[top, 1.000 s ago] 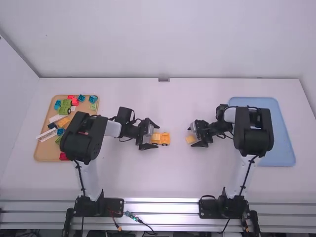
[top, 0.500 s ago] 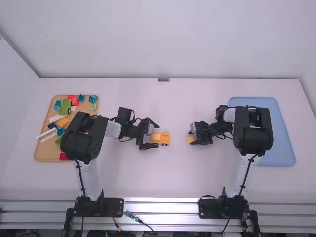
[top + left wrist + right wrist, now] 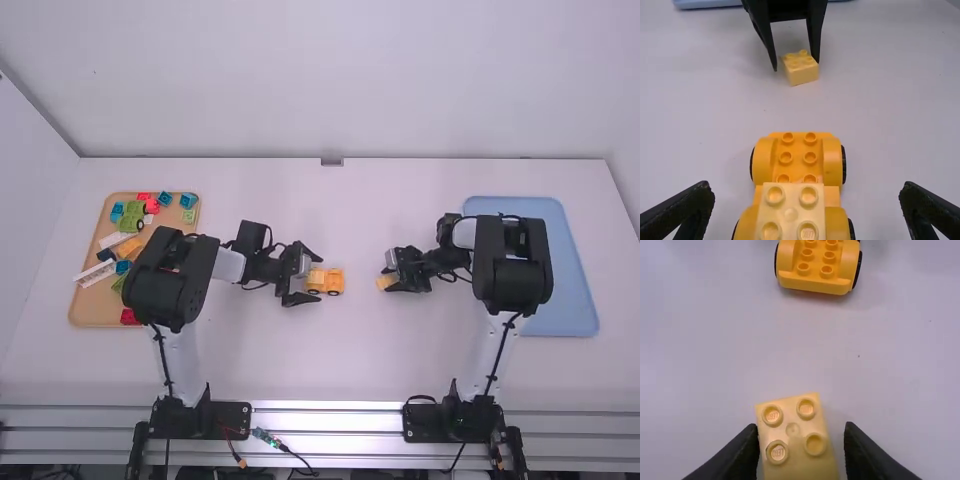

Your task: Assemble lego blocks to make yellow taxi

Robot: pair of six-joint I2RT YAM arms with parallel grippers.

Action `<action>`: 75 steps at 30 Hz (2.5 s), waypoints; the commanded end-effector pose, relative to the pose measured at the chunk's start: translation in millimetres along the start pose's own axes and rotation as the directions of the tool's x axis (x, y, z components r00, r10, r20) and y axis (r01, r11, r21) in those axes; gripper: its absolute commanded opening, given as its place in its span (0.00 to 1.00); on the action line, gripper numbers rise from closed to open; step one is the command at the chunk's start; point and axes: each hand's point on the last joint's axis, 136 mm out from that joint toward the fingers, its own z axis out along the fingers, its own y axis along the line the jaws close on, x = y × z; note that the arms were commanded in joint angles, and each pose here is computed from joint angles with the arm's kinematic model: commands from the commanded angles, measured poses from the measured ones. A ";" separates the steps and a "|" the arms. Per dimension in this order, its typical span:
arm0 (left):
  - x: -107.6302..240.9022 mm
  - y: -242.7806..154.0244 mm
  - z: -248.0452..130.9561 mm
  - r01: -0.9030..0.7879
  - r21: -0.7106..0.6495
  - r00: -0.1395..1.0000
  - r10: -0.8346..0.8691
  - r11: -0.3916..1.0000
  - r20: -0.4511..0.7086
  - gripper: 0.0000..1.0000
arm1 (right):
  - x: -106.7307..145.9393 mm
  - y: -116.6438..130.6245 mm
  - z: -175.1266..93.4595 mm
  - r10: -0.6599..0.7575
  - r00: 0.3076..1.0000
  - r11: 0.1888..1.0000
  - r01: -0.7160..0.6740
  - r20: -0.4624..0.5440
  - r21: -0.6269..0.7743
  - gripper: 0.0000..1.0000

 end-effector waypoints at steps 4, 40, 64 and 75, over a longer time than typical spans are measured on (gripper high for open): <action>2.9 -7.2 4.0 0.016 0.018 1.000 -0.016 1.000 0.003 0.99 | 1.9 -1.0 0.7 0.025 1.000 1.000 -0.025 0.013 -0.004 0.39; 25.7 7.9 21.7 0.139 0.054 0.990 -0.139 0.989 -0.001 1.00 | -26.9 2.1 2.5 0.036 0.995 0.999 -0.034 0.092 -0.022 0.27; 32.2 6.6 21.6 0.163 0.048 0.986 -0.161 0.985 -0.035 0.84 | -56.1 -10.0 25.2 0.124 0.991 0.988 -0.120 0.040 -0.092 0.24; 33.6 6.8 15.2 0.139 -0.002 0.986 -0.139 0.990 -0.092 0.91 | -59.5 -10.9 24.2 0.128 0.991 0.988 -0.124 0.049 -0.089 0.13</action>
